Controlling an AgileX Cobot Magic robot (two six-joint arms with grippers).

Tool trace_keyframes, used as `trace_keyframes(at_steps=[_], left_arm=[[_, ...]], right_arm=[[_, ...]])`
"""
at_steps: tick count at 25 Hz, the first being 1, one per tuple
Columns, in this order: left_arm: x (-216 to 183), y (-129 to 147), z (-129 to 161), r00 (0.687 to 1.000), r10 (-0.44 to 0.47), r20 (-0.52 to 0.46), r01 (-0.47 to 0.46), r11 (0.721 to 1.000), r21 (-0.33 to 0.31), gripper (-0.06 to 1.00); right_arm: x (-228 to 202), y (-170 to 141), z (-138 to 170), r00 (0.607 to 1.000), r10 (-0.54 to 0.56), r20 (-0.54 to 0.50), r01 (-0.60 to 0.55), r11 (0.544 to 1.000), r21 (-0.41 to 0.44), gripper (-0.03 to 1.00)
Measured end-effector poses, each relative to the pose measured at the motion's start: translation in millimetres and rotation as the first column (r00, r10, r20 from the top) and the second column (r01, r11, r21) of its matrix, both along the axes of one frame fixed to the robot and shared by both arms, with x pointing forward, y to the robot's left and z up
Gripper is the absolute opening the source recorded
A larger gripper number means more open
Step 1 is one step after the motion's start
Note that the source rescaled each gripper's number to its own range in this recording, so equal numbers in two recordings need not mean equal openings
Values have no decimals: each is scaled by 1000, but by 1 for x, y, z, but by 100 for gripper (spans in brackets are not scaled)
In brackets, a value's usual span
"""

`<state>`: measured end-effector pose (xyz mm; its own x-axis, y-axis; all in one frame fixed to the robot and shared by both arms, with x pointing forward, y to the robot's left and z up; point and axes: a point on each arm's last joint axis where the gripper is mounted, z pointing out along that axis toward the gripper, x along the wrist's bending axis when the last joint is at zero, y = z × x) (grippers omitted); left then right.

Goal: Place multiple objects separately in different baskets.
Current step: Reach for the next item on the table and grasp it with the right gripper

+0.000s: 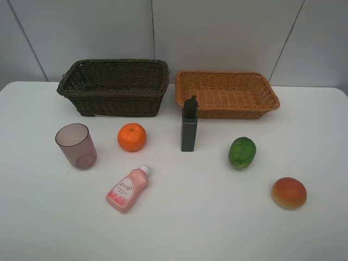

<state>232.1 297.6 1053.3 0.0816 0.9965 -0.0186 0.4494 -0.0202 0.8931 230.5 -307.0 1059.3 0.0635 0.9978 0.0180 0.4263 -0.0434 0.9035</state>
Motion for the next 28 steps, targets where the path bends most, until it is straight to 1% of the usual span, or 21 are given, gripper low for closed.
trace_keyframes(at_steps=[28], left_arm=[[0, 0, 0, 1000, 0, 0, 0, 1000, 0, 100]], right_arm=[[0, 0, 0, 1000, 0, 0, 0, 1000, 0, 87]])
